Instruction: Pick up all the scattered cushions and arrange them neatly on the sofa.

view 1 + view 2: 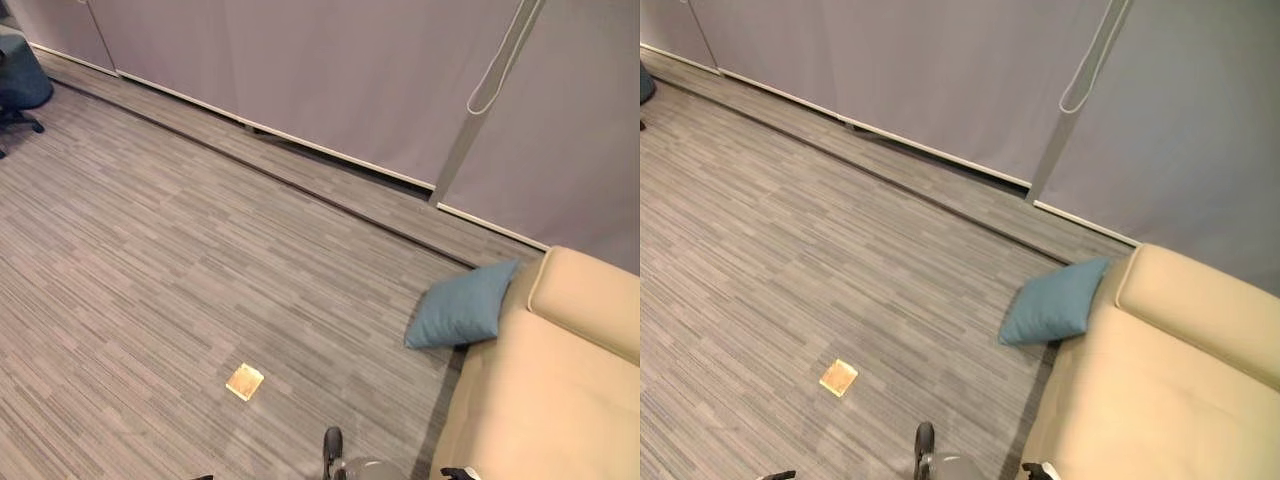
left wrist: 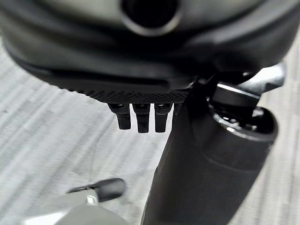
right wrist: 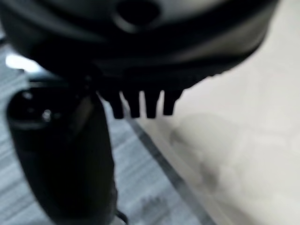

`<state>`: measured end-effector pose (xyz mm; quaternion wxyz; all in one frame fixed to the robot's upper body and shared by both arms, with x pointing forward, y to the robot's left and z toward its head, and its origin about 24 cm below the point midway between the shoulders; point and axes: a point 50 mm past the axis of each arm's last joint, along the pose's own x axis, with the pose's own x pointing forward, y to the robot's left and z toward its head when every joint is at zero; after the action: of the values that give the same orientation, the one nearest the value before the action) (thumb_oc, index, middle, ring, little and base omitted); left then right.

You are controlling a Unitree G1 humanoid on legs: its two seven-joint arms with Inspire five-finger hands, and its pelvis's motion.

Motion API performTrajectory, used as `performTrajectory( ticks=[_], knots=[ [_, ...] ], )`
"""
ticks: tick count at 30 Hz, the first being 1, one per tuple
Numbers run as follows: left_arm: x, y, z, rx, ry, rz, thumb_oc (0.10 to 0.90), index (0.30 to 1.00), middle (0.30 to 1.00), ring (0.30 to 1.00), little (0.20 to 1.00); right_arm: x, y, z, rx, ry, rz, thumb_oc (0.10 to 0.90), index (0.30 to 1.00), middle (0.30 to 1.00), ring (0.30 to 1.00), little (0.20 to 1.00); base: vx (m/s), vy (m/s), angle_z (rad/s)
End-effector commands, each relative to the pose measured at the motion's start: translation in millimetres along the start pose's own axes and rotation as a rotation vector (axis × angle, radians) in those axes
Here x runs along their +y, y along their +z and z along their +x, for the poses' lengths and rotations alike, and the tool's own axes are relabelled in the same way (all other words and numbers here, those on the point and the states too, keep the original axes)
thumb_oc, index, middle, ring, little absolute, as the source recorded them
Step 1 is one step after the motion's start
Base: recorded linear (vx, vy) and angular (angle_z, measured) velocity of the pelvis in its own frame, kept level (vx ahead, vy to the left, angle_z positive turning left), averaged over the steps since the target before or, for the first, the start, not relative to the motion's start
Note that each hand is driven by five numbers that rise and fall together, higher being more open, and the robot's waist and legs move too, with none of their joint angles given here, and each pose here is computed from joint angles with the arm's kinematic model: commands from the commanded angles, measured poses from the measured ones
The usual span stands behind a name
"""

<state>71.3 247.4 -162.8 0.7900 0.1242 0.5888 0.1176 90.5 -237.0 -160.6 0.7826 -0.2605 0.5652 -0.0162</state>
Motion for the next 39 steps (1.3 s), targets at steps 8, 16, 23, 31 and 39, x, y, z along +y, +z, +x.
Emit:
performTrajectory(
  ticks=[8, 16, 23, 31, 39],
  knots=[
    [11.9, 34.1, 2.6, -0.123, 0.020, 0.037, 0.800, 0.900, 0.900, 0.900, 0.900, -30.0, 5.9, 4.7, 0.002, -0.096, 0.010, 0.800, 0.900, 0.900, 0.900, 0.900, 0.15, -0.008, -0.17],
    [13.4, 15.4, 2.0, -0.063, 0.025, 0.019, 0.800, 0.900, 0.900, 0.900, 0.900, -27.8, 10.3, 4.9, -0.008, -0.096, 0.034, 0.800, 0.900, 0.900, 0.900, 0.900, 0.22, 0.136, -0.19],
    [25.3, 12.5, 2.3, -0.052, 0.066, 0.016, 0.800, 0.900, 0.900, 0.900, 0.900, -20.9, 30.8, 5.6, -0.068, -0.067, -0.010, 0.800, 0.900, 0.900, 0.900, 0.900, 0.21, 0.202, -0.47],
    [25.3, 21.7, 2.8, -0.084, 0.057, 0.011, 0.800, 0.900, 0.900, 0.900, 0.900, -21.3, 39.8, 5.6, -0.104, -0.072, -0.033, 0.800, 0.900, 0.900, 0.900, 0.900, 0.23, 0.093, -0.18],
    [16.1, 19.9, 2.5, -0.079, 0.031, 0.046, 0.800, 0.900, 0.900, 0.900, 0.900, -24.1, 23.3, 5.2, -0.058, -0.076, -0.032, 0.800, 0.900, 0.900, 0.900, 0.900, 0.28, -0.024, 0.01]
  ],
)
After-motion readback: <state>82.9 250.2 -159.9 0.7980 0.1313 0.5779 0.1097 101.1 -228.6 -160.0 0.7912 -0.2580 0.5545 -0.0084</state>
